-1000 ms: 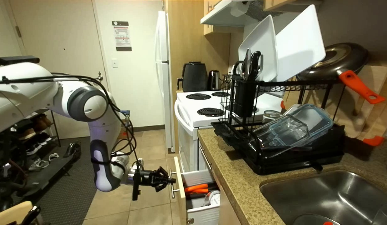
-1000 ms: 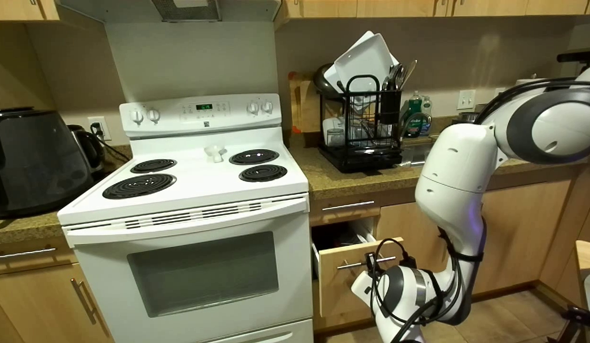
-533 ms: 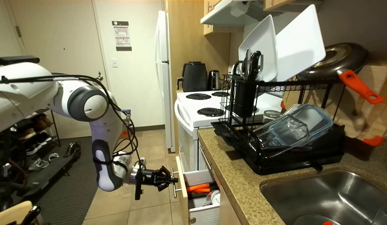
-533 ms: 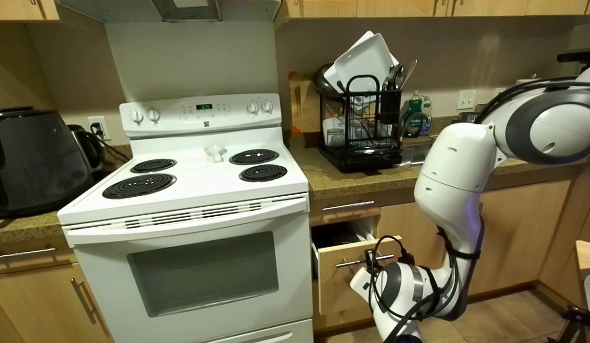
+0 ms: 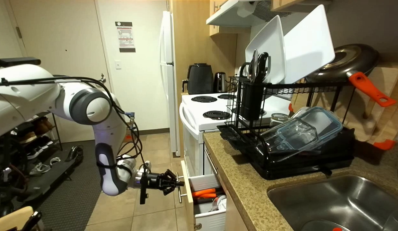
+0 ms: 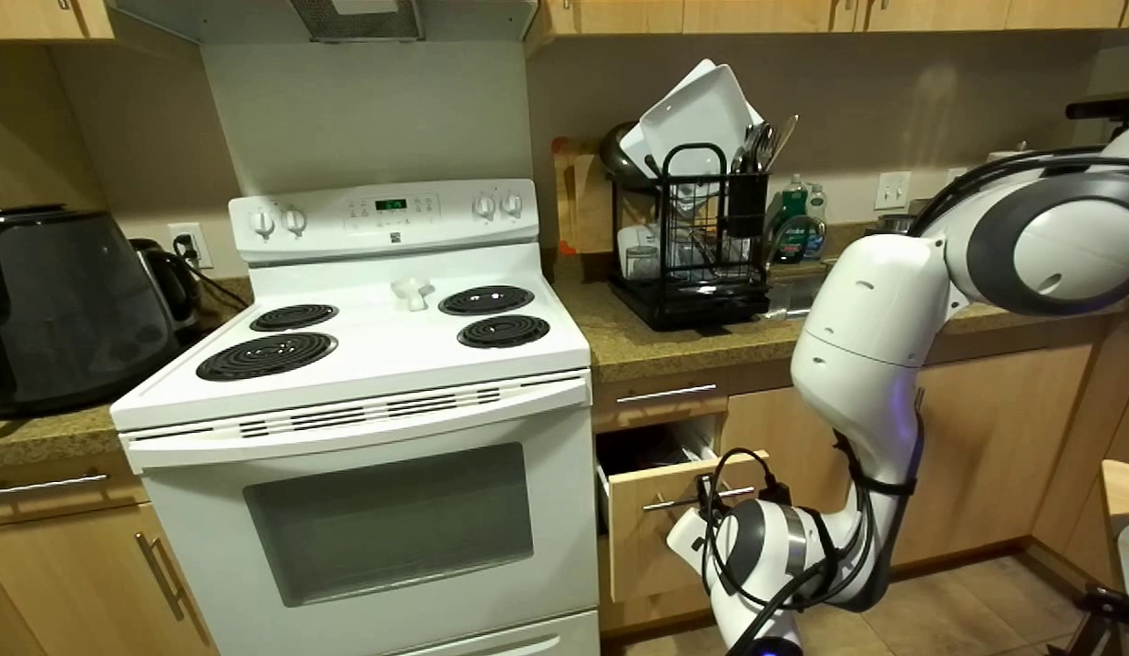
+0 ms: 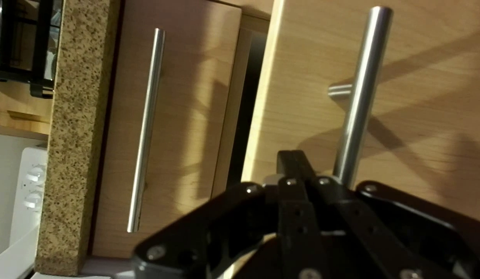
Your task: Close the open drawer
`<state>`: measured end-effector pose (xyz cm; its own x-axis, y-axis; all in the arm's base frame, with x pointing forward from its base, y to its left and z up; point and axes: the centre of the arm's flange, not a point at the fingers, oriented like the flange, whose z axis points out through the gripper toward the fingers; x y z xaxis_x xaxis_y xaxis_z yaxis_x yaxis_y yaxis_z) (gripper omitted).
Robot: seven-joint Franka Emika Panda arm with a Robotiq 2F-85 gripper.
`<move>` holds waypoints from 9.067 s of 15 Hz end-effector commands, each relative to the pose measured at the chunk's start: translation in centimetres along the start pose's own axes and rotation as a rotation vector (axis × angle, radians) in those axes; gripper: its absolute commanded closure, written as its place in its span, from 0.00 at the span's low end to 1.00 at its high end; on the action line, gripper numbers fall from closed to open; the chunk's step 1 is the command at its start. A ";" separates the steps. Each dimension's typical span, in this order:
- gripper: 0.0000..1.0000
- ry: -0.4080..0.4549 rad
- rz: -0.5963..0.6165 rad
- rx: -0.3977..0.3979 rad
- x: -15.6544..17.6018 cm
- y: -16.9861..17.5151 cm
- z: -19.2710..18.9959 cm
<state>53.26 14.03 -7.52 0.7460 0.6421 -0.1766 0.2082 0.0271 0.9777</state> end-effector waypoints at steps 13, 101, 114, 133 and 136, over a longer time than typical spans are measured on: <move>1.00 0.220 -0.013 0.167 -4.6 0.8 -15.5; 0.62 0.039 0.000 0.031 -3.5 -0.9 -1.4; 0.24 0.039 -0.004 0.022 -3.5 -1.2 -1.2; 0.96 -0.011 0.012 -0.026 -2.2 -4.6 2.7; 0.96 -0.030 0.005 -0.047 -2.3 -5.6 4.0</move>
<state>53.22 11.44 -10.38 0.7573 0.6408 -0.1260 0.1446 0.0236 0.9892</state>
